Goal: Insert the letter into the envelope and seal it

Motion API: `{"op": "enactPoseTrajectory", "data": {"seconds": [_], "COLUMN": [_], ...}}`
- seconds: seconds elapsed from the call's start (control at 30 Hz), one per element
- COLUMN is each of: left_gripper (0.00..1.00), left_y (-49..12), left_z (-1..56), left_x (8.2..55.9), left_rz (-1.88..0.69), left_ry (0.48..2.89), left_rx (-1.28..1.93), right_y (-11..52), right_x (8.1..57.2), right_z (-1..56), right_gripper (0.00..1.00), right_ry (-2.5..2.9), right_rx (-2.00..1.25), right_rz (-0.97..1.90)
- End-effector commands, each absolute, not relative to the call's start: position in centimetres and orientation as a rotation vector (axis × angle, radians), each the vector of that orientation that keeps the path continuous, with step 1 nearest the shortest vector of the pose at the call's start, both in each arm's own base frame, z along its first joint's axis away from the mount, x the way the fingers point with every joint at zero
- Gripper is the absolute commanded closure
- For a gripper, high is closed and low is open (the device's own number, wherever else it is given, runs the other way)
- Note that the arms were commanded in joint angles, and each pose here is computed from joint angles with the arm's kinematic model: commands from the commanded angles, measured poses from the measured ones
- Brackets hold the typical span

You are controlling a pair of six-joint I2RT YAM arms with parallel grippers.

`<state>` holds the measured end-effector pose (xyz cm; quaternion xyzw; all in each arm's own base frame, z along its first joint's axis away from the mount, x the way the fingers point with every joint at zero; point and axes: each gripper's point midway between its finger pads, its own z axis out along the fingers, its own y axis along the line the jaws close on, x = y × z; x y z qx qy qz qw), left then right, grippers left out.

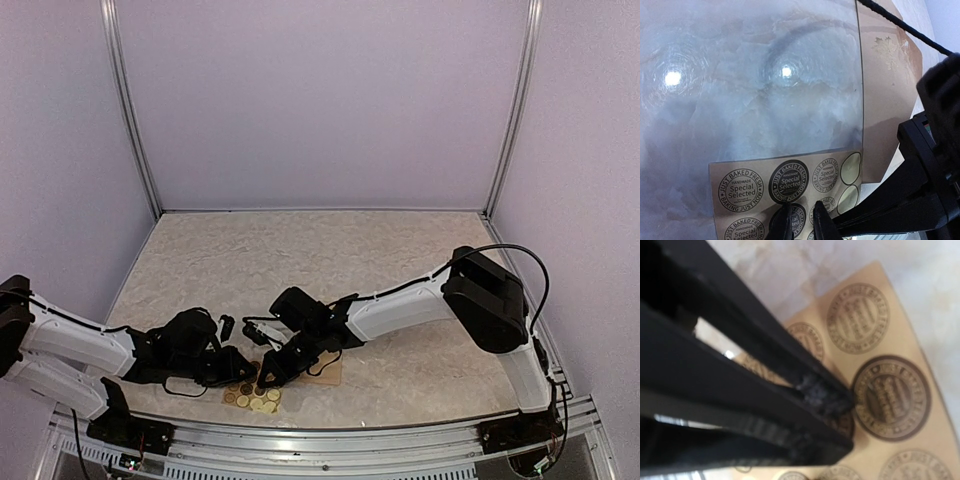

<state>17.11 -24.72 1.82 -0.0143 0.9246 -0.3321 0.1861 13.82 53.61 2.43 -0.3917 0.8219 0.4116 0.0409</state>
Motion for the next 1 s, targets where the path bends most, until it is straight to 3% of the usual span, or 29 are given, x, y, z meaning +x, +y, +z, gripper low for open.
{"op": "enactPoseTrajectory", "data": {"seconds": [0.0, 0.57, 0.83, 0.97], "left_gripper": [0.86, 0.85, 0.64, 0.60], "left_y": [-22.6, -22.4, -24.1, -25.3], "left_z": [-0.8, -0.7, 4.9, 9.2], "left_x": [15.8, 15.8, 18.5, 20.3], "left_rz": [-0.811, -0.805, -0.872, -0.916], "left_ry": [2.691, 2.684, 2.494, 2.360], "left_rx": [-0.055, -0.058, -0.016, 0.027], "right_y": [53.9, 53.9, 50.2, 46.8], "right_x": [12.6, 11.7, 14.4, 16.1], "right_z": [3.6, 8.6, 15.0, 15.6], "right_gripper": [1.00, 1.00, 1.00, 1.00], "right_ry": [2.462, 2.258, 2.164, 2.188], "right_rx": [-1.235, -1.222, -1.007, -0.899], "right_rz": [1.296, 1.448, 1.383, 1.324]}}
